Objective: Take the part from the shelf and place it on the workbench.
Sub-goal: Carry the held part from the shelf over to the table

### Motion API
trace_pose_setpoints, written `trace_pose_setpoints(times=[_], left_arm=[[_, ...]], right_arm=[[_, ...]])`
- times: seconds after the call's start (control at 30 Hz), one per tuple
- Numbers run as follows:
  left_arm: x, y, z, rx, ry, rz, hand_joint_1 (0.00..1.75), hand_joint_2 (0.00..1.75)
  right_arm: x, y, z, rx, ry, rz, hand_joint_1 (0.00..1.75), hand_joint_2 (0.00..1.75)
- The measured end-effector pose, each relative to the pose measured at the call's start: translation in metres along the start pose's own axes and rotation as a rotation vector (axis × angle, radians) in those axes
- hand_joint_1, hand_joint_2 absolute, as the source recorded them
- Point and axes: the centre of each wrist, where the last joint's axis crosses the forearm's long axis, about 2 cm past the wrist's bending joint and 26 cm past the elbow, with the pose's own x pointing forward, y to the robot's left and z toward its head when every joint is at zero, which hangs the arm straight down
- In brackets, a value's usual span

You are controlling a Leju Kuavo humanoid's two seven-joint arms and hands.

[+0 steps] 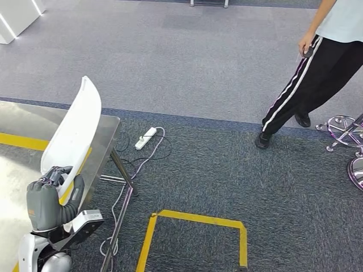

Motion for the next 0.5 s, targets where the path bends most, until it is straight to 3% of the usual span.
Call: trace_pose_setpoints(times=[0.5], left_arm=[[0.0002, 0.001, -0.0005, 0.006, 0.002, -0.01, 1.75, 1.75]], right_arm=[[0.001, 0.0007, -0.0002, 0.002, -0.002, 0.002, 0.0, 0.0]])
